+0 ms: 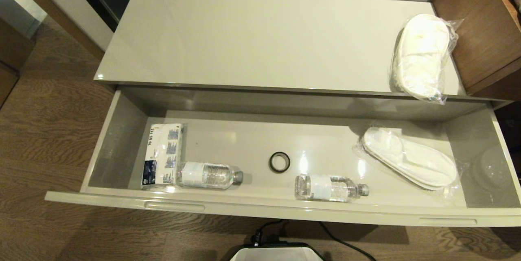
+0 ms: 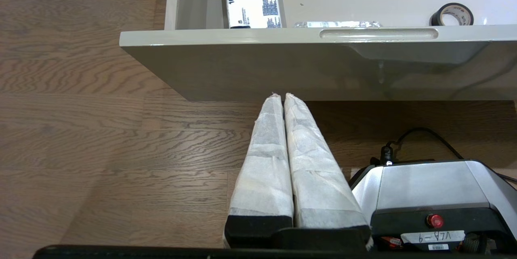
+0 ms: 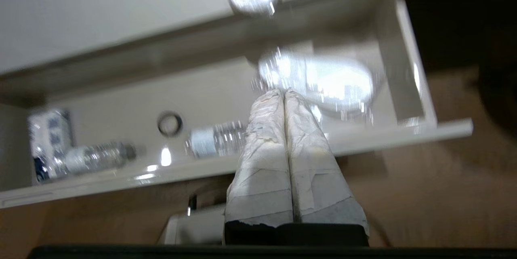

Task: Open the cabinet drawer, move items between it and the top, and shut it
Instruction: Pick up the disposable slippers on the table

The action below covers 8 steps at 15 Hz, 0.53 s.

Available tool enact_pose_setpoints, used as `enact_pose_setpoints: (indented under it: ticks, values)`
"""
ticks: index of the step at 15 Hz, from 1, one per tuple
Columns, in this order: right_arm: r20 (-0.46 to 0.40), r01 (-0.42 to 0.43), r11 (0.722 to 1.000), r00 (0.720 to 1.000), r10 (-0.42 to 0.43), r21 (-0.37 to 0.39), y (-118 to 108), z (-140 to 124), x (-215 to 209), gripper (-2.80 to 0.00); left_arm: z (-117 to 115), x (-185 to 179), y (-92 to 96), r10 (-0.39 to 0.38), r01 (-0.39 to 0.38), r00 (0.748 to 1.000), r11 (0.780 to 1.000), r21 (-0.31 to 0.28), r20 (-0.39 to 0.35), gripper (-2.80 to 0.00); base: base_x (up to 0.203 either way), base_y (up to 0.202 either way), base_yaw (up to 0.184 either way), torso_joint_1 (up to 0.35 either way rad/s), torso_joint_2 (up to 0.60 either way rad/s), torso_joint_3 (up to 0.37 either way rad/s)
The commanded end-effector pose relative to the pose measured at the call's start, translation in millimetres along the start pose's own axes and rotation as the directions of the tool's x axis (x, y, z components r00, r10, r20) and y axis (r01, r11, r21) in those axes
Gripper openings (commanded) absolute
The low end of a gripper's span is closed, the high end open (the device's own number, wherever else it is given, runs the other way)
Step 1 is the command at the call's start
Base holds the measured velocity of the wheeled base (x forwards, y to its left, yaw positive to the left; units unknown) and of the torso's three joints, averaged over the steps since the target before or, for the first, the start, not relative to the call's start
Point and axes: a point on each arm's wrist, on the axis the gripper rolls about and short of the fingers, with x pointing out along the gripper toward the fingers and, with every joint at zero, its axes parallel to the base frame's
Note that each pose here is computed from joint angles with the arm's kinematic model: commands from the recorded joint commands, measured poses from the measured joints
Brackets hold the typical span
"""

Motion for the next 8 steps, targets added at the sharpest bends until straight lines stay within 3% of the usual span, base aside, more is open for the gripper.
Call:
enact_pose_setpoints:
  ticks: [1, 4, 8]
  values:
    - [-0.297, 0.108, 0.994, 0.95, -0.098, 0.018, 10, 20, 93, -2.8, 0, 0, 0.0, 0.001, -0.001, 1.0, 1.0, 0.001, -0.001, -2.8, 0.0, 0.0, 0.0, 0.0, 0.0, 0.0]
    - [-0.444, 0.175, 0.983, 0.886, -0.13, 0.061, 13, 19, 173, -2.8, 0, 0, 0.0, 0.0, 0.0, 1.0, 1.0, 0.001, -0.001, -2.8, 0.0, 0.0, 0.0, 0.0, 0.0, 0.0]
    - [-0.478, 0.199, 0.971, 0.871, -0.112, 0.135, 19, 20, 265, -2.8, 0, 0, 0.0, 0.0, 0.0, 1.0, 1.0, 0.001, -0.001, -2.8, 0.0, 0.0, 0.0, 0.0, 0.0, 0.0]
